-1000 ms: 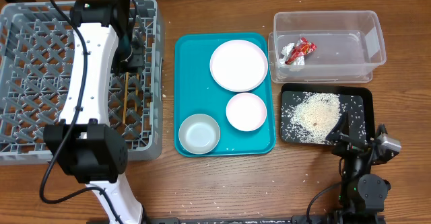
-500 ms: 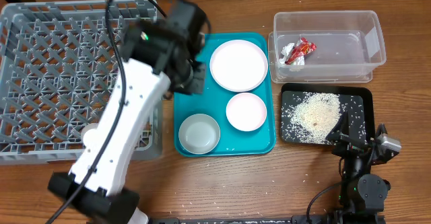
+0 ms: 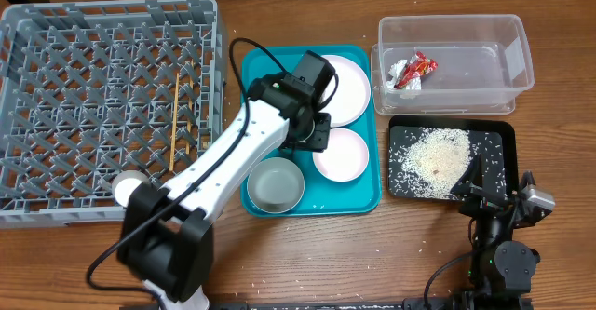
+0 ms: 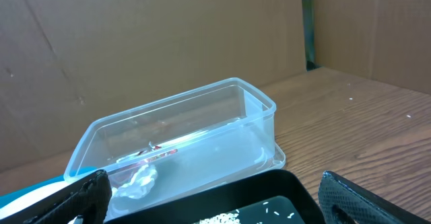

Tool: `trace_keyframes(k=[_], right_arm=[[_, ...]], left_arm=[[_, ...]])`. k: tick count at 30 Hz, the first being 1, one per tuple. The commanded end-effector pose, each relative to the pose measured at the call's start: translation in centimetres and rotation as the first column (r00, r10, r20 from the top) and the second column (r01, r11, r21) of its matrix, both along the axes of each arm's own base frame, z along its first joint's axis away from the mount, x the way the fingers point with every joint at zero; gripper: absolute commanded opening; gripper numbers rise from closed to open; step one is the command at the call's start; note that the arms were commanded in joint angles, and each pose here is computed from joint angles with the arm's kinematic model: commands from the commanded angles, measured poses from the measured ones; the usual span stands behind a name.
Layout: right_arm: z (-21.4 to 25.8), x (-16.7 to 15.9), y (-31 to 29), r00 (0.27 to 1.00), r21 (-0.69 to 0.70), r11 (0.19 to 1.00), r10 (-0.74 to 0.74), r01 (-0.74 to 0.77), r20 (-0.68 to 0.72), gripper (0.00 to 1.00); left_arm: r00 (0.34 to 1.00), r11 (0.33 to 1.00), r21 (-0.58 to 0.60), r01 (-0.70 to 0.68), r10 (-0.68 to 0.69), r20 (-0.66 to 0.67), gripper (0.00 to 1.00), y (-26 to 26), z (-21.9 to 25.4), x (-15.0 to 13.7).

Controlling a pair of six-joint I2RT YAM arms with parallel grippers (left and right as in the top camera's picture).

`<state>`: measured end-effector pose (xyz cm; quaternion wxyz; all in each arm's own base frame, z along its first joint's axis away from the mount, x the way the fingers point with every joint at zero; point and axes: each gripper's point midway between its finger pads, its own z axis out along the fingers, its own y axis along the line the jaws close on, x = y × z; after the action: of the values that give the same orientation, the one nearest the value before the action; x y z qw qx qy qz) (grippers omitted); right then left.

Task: Sort waste into correct bins and load items into the dishwasher
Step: 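Grasp the pink bowl on the teal tray with the left gripper and lift, then carry the pink bowl to the dish rack and set it in, left gripper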

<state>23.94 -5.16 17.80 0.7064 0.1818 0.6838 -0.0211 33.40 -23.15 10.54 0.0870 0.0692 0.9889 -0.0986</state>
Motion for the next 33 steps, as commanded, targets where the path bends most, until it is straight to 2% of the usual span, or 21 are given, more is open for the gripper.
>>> trace_keyframes(k=[1,2,6,9,11,14,19,21,23,26,27,30,33], right_arm=[[-0.1,0.0,-0.1,1.000,-0.001,1.000,-0.006,0.006,0.006,1.00],[-0.1,0.0,-0.1,1.000,-0.001,1.000,-0.006,0.006,0.006,1.00],[-0.1,0.0,-0.1,1.000,-0.001,1.000,-0.006,0.006,0.006,1.00],[-0.1,0.0,-0.1,1.000,-0.001,1.000,-0.006,0.006,0.006,1.00],[-0.1,0.0,-0.1,1.000,-0.001,1.000,-0.006,0.006,0.006,1.00],[-0.1,0.0,-0.1,1.000,-0.001,1.000,-0.006,0.006,0.006,1.00],[-0.1,0.0,-0.1,1.000,-0.001,1.000,-0.006,0.006,0.006,1.00],[-0.1,0.0,-0.1,1.000,-0.001,1.000,-0.006,0.006,0.006,1.00],[-0.1,0.0,-0.1,1.000,-0.001,1.000,-0.006,0.006,0.006,1.00],[-0.1,0.0,-0.1,1.000,-0.001,1.000,-0.006,0.006,0.006,1.00],[-0.1,0.0,-0.1,1.000,-0.001,1.000,-0.006,0.006,0.006,1.00],[-0.1,0.0,-0.1,1.000,-0.001,1.000,-0.006,0.006,0.006,1.00],[-0.1,0.0,-0.1,1.000,-0.001,1.000,-0.006,0.006,0.006,1.00]], left_arm=[[0.996,0.999,0.035,-0.006,0.009,-0.085,0.36,-0.4,-3.9,-0.5],[0.993,0.999,0.054,-0.003,0.009,-0.116,0.33,-0.4,-5.6,-0.5],[0.985,0.997,0.083,0.002,0.012,-0.170,0.27,-0.3,-8.3,-0.8],[0.984,0.997,0.073,0.000,0.013,-0.176,0.14,-0.4,-8.3,-0.8],[0.988,0.998,0.062,-0.005,0.015,-0.155,0.05,-0.6,-7.1,-0.2],[0.996,0.995,0.089,-0.036,0.043,-0.084,0.04,0.5,-3.7,1.5],[0.981,0.948,0.276,-0.161,0.123,0.150,0.04,6.3,5.0,4.6],[0.956,0.887,0.396,-0.239,0.143,0.255,0.04,10.1,8.7,5.0],[0.931,0.798,0.516,-0.312,0.149,0.334,0.04,14.0,11.6,4.7],[0.900,0.621,0.665,-0.416,0.173,0.401,0.04,19.7,14.6,3.3],[0.887,0.563,0.692,-0.452,0.203,0.414,0.04,21.5,15.2,2.7],[0.855,0.456,0.723,-0.519,0.285,0.433,0.04,25.3,15.5,1.7],[0.827,0.396,0.728,-0.560,0.323,0.460,0.04,27.9,15.3,2.0]])
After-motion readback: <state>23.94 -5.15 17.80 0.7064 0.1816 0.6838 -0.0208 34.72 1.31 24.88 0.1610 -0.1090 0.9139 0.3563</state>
